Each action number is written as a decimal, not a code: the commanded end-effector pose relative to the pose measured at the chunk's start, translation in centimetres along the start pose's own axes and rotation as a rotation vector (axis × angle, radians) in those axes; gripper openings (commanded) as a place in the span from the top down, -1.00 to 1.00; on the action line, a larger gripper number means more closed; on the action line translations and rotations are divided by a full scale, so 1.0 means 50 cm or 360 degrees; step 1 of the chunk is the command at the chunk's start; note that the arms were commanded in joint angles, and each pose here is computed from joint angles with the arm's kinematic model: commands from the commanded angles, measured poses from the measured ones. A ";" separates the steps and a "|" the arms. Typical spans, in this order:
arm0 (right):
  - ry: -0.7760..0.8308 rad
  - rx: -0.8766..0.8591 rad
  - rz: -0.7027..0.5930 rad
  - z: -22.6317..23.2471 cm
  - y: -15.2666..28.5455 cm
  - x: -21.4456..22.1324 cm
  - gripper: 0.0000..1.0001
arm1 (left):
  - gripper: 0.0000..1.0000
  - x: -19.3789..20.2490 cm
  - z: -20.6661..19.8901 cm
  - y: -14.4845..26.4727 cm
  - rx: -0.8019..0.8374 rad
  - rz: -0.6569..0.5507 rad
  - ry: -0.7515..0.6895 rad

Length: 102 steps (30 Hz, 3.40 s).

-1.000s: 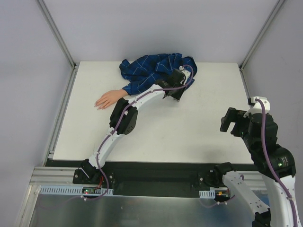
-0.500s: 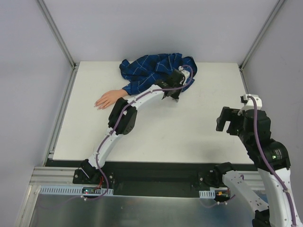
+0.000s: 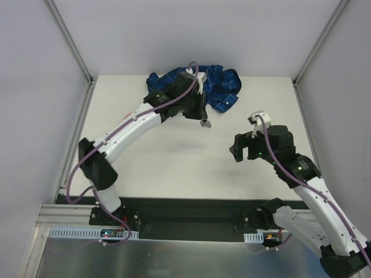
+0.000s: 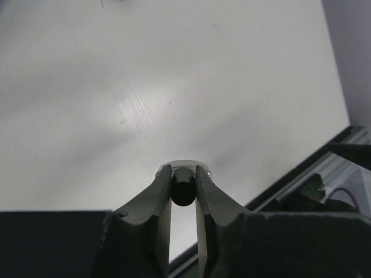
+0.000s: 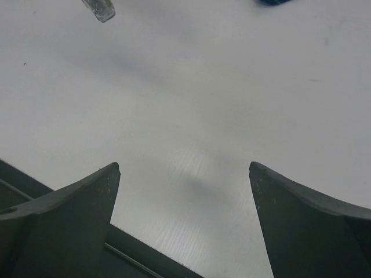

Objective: Paint the nails

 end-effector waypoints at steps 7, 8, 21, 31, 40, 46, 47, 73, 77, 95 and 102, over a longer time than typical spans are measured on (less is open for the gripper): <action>0.0473 -0.0538 -0.0398 0.203 -0.081 -0.078 -0.82 | 1.00 0.125 -0.044 0.176 0.0151 0.0208 0.0537; 0.0482 -0.0580 -0.0427 0.218 -0.083 -0.083 -0.79 | 1.00 0.130 -0.042 0.191 0.0146 0.0191 0.0577; 0.0536 -0.1023 -0.0348 0.339 -0.108 -0.039 -0.36 | 1.00 0.155 -0.031 0.238 0.0159 0.0162 0.0665; 0.0546 -0.1017 -0.0328 0.363 -0.125 -0.028 -0.20 | 1.00 0.149 -0.034 0.247 0.0177 0.0144 0.0664; 0.0503 -0.1035 -0.0316 0.372 -0.129 -0.031 -0.13 | 1.00 0.160 -0.032 0.247 0.0184 0.0161 0.0628; 0.0522 -0.1025 -0.0331 0.375 -0.133 -0.040 -0.03 | 1.00 0.163 -0.028 0.248 0.0179 0.0155 0.0594; 0.0524 -0.1027 -0.0320 0.376 -0.136 -0.039 -0.01 | 1.00 0.165 -0.028 0.248 0.0179 0.0161 0.0594; 0.0442 -0.1135 -0.0328 0.391 -0.094 -0.049 0.99 | -0.86 0.142 -0.021 0.299 0.0227 -0.0056 0.0256; 0.0395 -0.1074 -0.0352 0.367 -0.068 -0.053 0.99 | -0.98 0.127 -0.040 0.324 0.0347 -0.0172 0.0171; 0.0191 -0.0844 -0.0552 0.319 -0.018 -0.112 0.99 | -0.18 0.056 -0.134 0.328 0.0627 -0.0327 0.0100; 0.0211 -0.0865 -0.0557 0.325 -0.008 -0.112 1.00 | 0.13 0.040 -0.155 0.310 0.0637 -0.0320 0.0075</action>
Point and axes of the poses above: each gripper's point midway between its finger pads, its own y axis back along the fingers, its own z axis along the line the jaws close on, x = y × z, the point moved 2 cm from there along y, back along the fingers, and after that the axes turned 7 degrees about -y, right-handed, at the moved point
